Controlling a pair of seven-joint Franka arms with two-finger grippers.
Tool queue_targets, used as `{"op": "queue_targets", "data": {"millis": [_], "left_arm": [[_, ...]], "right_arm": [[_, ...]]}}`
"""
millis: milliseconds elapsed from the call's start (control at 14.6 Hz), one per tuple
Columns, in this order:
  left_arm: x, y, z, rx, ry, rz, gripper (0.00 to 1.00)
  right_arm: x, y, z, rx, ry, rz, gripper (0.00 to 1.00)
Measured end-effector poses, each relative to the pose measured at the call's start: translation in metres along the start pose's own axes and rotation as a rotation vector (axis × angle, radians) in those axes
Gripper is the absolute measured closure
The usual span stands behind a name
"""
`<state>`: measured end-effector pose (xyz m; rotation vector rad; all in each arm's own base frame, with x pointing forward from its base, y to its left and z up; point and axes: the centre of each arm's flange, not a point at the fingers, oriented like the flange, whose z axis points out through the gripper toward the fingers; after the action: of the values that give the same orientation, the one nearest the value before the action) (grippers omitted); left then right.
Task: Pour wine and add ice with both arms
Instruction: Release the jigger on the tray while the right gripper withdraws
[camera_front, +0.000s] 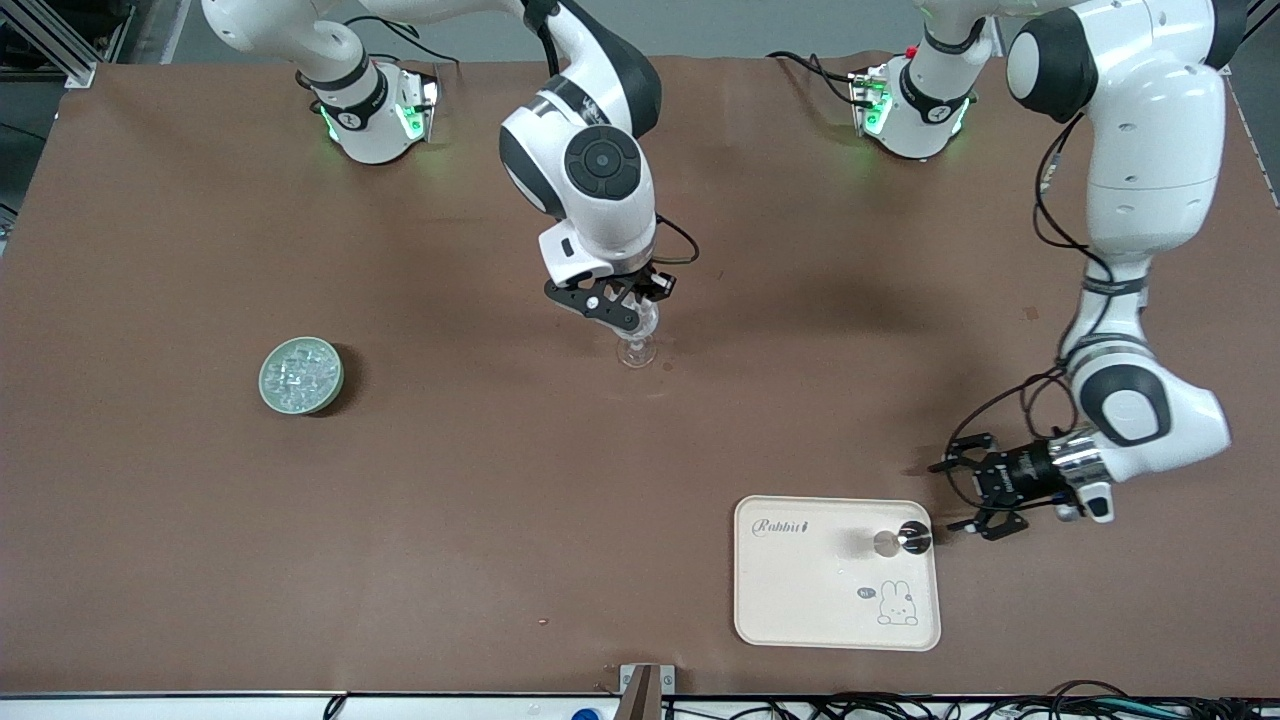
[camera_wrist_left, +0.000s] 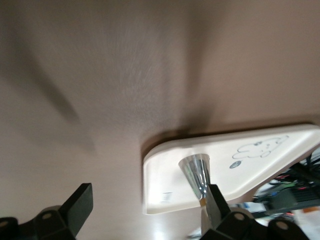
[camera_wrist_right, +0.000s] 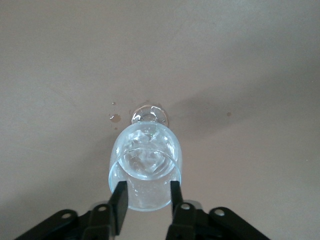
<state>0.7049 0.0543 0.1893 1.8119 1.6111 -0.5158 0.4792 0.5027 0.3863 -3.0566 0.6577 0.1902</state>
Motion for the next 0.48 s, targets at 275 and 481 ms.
{"op": "queue_targets", "data": {"millis": [275, 481], "left_arm": [[-0.023, 0.043, -0.079, 0.043, 0.165, 0.177, 0.00], [-0.063, 0.068, -0.110, -0.007, 0.190, 0.257, 0.00]], "right_arm": [[0.001, 0.000, -0.001, 0.003, 0.002, 0.002, 0.40], [0.007, 0.002, -0.008, 0.012, 0.013, -0.010, 0.28]]}}
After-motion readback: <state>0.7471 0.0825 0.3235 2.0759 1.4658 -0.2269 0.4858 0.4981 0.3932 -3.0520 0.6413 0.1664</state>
